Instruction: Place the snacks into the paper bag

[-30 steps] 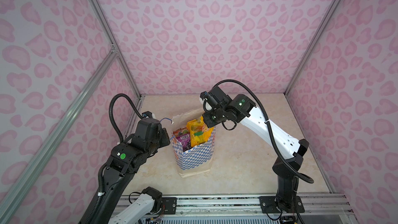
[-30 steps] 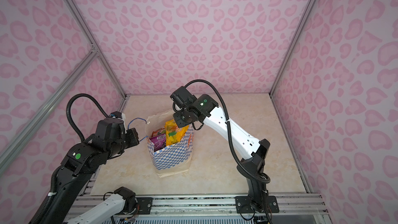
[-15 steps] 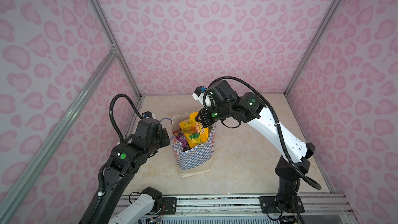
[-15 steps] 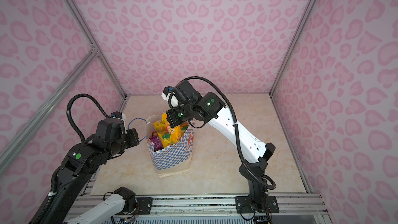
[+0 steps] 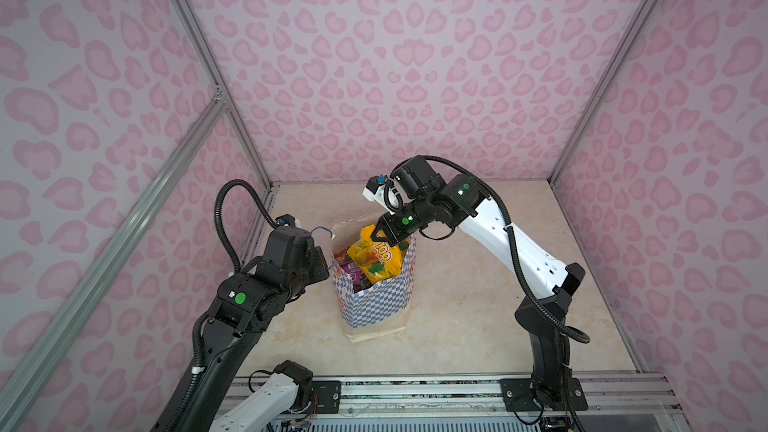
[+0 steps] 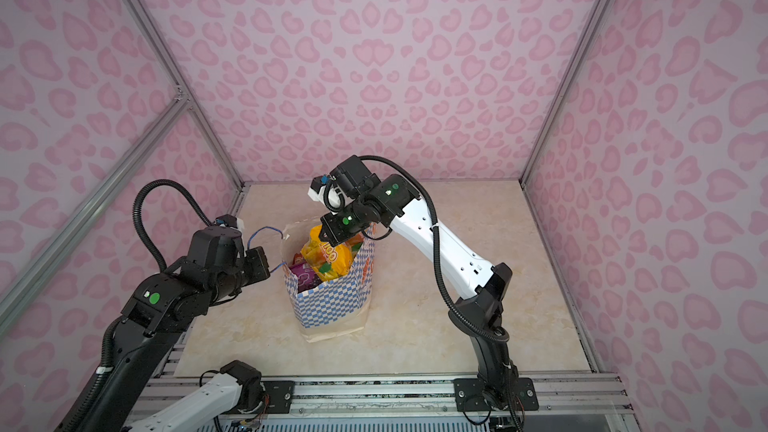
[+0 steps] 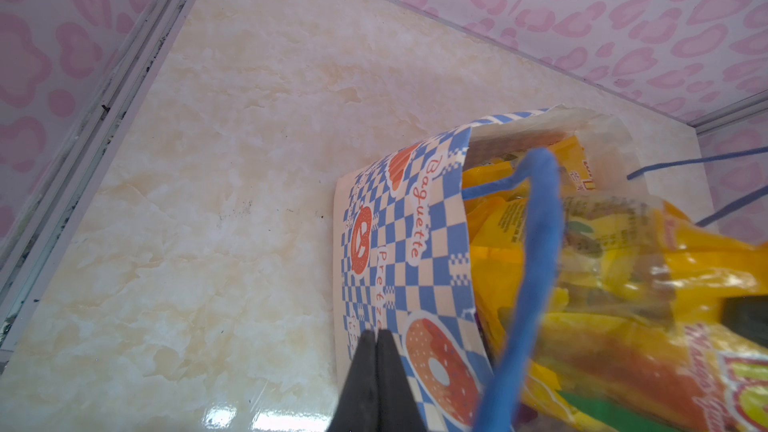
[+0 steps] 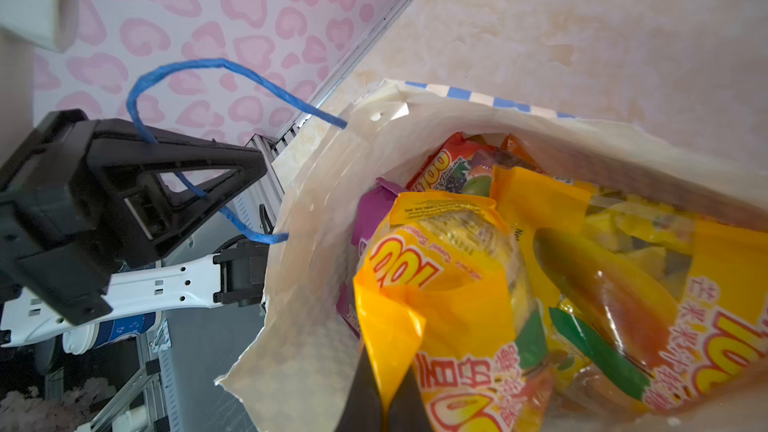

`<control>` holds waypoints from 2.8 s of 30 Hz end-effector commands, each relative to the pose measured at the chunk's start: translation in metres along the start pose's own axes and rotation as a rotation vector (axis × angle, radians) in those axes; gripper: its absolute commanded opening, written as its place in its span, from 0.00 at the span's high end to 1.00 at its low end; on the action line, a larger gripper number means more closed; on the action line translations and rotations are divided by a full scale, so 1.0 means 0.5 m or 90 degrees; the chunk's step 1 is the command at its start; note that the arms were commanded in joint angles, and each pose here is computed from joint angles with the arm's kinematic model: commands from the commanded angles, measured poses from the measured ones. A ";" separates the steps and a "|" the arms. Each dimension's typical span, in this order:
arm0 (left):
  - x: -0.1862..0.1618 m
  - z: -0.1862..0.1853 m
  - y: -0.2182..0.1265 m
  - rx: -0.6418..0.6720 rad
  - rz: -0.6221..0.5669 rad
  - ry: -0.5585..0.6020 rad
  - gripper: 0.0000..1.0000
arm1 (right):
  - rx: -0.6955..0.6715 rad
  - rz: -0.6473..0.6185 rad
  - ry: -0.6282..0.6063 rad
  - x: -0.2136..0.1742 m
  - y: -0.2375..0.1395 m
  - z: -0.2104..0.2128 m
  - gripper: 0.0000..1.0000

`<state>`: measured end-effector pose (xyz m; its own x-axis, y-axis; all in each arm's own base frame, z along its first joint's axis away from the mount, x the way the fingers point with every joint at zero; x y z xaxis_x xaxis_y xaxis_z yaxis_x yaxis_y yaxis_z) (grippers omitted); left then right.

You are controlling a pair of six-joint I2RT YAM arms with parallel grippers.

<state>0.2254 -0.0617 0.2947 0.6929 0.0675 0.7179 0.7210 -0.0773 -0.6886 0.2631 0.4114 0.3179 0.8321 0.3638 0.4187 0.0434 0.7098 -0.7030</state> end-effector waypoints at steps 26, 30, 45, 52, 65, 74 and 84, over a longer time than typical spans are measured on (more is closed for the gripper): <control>0.010 -0.004 0.004 -0.003 -0.012 0.001 0.96 | -0.050 0.116 0.048 -0.021 0.181 -0.110 0.96; 0.010 -0.003 0.004 -0.002 -0.013 0.003 0.95 | -0.050 0.071 0.069 0.020 0.147 -0.125 0.97; 0.012 -0.005 0.012 0.001 -0.008 0.009 0.95 | -0.052 0.081 0.086 0.034 0.191 -0.174 0.97; 0.016 -0.003 0.009 0.005 -0.012 0.010 0.95 | -0.084 0.149 0.046 -0.048 0.237 -0.147 0.98; 0.019 0.003 -0.006 0.010 -0.021 0.007 0.95 | -0.151 0.148 -0.028 -0.116 0.205 -0.083 0.69; 0.012 0.013 -0.007 0.024 -0.017 -0.002 0.95 | -0.219 0.029 -0.041 -0.033 0.113 -0.061 0.31; 0.013 0.009 0.004 0.025 -0.011 0.001 0.95 | -0.281 -0.248 -0.048 0.079 -0.130 0.001 0.05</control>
<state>0.2311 -0.0584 0.2981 0.6797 0.0638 0.7307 0.7334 -0.0472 -0.6781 0.2797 0.3977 0.3593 0.7043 0.2670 0.6578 0.4559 0.5402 -0.7074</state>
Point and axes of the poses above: each gripper's point midway between its finger pads, its own y axis out along the fingers, its own z axis along the line the jaws close on, x = y × z, the point moved 1 cm from there along -y, back along the fingers, and after that the axes turned 14 degrees about y, right-handed, at the moved point
